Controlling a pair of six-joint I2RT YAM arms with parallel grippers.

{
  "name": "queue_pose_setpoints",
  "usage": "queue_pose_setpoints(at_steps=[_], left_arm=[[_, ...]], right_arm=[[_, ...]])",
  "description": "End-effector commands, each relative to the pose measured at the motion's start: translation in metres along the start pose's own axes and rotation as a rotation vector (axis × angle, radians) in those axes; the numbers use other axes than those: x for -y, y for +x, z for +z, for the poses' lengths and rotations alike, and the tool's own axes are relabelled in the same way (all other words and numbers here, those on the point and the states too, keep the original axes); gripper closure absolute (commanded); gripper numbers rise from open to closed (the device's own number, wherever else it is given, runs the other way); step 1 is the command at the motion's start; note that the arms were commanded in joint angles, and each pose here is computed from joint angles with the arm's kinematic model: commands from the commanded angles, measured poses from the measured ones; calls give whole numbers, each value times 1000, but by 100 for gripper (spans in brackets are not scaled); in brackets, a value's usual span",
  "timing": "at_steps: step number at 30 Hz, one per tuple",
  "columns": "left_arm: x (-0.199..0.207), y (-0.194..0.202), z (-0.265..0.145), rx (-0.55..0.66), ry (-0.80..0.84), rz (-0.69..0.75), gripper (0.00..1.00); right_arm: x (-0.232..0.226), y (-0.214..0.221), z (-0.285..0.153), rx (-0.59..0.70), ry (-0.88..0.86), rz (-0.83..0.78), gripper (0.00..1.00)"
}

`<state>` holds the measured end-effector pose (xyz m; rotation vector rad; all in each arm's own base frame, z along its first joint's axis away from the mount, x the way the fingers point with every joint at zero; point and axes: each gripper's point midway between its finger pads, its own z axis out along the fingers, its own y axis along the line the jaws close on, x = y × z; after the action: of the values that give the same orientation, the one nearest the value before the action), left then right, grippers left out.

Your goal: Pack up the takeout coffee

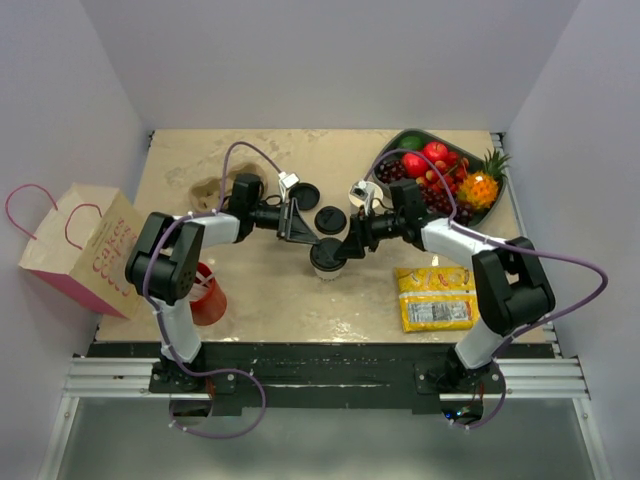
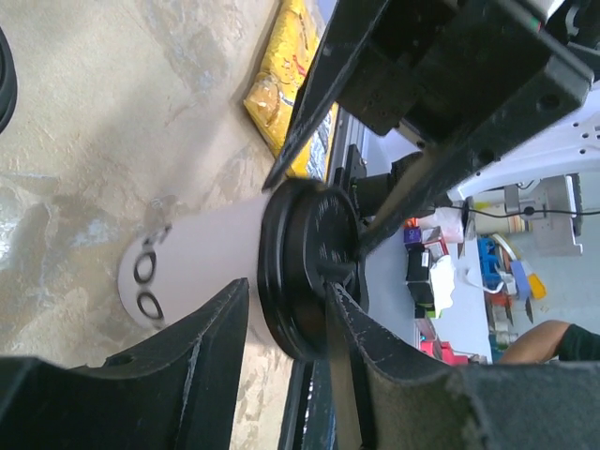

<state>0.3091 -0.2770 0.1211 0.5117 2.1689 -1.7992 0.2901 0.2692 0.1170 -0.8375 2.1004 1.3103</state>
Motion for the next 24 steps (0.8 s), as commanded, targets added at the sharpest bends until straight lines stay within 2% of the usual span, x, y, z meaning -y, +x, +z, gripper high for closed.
queue_pose_setpoints(at_steps=[1,2,5,13,17,24], left_arm=[[9,-10,2,8,36,52,57],[12,-11,2,8,43,62,55],[19,-13,1,4,68,88,44],[15,-11,0,-7,44,86,43],[8,-9,2,-8,23,64,44],[7,-16,7,-2,46,55,44]], right_arm=[[-18,6,3,-39,-73,57,9],[-18,0,2,-34,-69,58,1],[-22,-10,0,-21,-112,101,1],[-16,-41,-3,78,-122,225,2],[1,-34,0,51,-58,277,5],[12,-18,3,25,-46,368,14]])
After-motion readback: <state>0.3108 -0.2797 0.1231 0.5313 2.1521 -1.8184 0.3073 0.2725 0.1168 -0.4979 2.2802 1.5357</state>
